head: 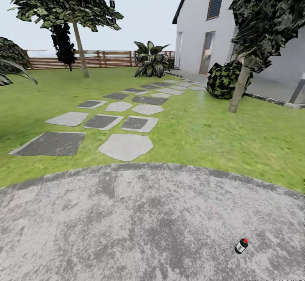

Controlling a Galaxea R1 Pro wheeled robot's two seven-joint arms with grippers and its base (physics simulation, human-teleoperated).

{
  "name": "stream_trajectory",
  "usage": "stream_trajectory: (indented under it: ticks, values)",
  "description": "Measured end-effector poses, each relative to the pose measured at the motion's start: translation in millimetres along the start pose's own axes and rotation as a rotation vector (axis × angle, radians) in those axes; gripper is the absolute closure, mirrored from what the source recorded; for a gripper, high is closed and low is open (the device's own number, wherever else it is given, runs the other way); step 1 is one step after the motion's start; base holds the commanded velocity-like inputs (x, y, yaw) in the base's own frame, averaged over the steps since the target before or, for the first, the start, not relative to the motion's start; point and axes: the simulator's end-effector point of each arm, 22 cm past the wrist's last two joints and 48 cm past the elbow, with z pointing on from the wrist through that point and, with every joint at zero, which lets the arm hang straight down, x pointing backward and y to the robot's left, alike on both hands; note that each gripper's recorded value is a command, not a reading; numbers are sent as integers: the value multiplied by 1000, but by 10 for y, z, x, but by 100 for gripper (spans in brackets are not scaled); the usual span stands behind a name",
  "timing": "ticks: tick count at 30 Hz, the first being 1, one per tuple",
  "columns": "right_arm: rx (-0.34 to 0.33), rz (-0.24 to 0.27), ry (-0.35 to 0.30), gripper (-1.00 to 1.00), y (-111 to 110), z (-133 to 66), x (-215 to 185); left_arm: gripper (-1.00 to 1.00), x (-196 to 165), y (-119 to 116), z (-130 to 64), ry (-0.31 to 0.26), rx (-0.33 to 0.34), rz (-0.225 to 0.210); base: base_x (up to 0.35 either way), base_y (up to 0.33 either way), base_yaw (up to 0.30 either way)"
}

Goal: In the garden, pick up the pesticide atomizer on the floor and spray pesticide onto both trees until each tree trunk is fully covered.

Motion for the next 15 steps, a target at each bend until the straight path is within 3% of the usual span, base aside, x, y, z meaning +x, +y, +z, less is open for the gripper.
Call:
stream_trajectory:
  ticks: [15]
  values:
    - [0, 0, 0, -100, 1, 0, 0, -100, -1, -2, 0, 0, 1, 1, 180, 295, -289]
